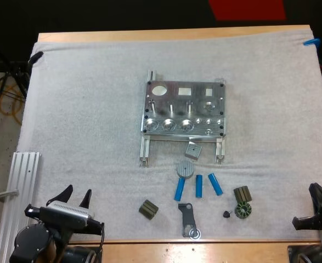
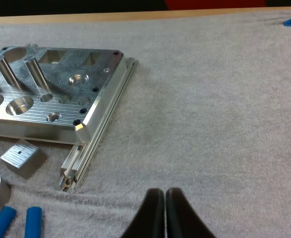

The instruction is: Load cells from right to left

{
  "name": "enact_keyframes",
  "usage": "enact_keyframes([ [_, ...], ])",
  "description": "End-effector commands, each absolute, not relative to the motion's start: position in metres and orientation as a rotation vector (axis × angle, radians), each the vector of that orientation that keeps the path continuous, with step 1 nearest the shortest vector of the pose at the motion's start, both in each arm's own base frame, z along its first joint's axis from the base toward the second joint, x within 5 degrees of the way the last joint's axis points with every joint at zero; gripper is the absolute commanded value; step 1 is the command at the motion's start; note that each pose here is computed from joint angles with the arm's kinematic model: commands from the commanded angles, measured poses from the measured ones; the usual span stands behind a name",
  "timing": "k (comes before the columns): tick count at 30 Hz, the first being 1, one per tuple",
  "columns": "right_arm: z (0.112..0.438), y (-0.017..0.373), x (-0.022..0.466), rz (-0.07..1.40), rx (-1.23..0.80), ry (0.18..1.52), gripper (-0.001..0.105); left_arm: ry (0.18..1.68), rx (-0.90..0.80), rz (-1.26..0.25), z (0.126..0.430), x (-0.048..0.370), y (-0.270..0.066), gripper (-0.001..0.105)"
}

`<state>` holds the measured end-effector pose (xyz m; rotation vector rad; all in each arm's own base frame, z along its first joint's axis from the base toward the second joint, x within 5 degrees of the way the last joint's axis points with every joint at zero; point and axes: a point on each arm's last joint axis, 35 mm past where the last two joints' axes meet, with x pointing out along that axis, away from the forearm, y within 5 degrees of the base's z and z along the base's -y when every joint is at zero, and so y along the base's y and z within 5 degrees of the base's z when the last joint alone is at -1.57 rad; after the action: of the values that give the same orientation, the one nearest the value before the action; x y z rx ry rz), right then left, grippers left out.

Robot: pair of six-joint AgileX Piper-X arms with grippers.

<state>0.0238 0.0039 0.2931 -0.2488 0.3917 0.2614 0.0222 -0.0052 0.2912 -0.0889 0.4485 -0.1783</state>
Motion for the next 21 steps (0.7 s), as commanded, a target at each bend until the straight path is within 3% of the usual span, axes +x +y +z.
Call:
enact_keyframes([
  [1,0.2939,0.0047,0.0258,0.260,-0.252,0.394,0.000,0.450,-0.092,-0.180,0.2925,0.0247,-0.0057,0.043],
  [7,0.2939,0.0047,0.0257,0.262,-0.251,0.394,0.003,0.450,-0.092,-0.180,0.2925,0.0247,-0.0057,0.043],
  [14,0.2939,0.0048,0.0257,0.263,-0.251,0.394,0.042,0.450,-0.092,-0.180,0.2925,0.0247,-0.0057,0.043],
  [21,0.2939,0.0048,0.0257,0.263,-0.251,0.394,0.043,0.451,-0.093,-0.185,0.2925,0.0247,-0.0059,0.043],
])
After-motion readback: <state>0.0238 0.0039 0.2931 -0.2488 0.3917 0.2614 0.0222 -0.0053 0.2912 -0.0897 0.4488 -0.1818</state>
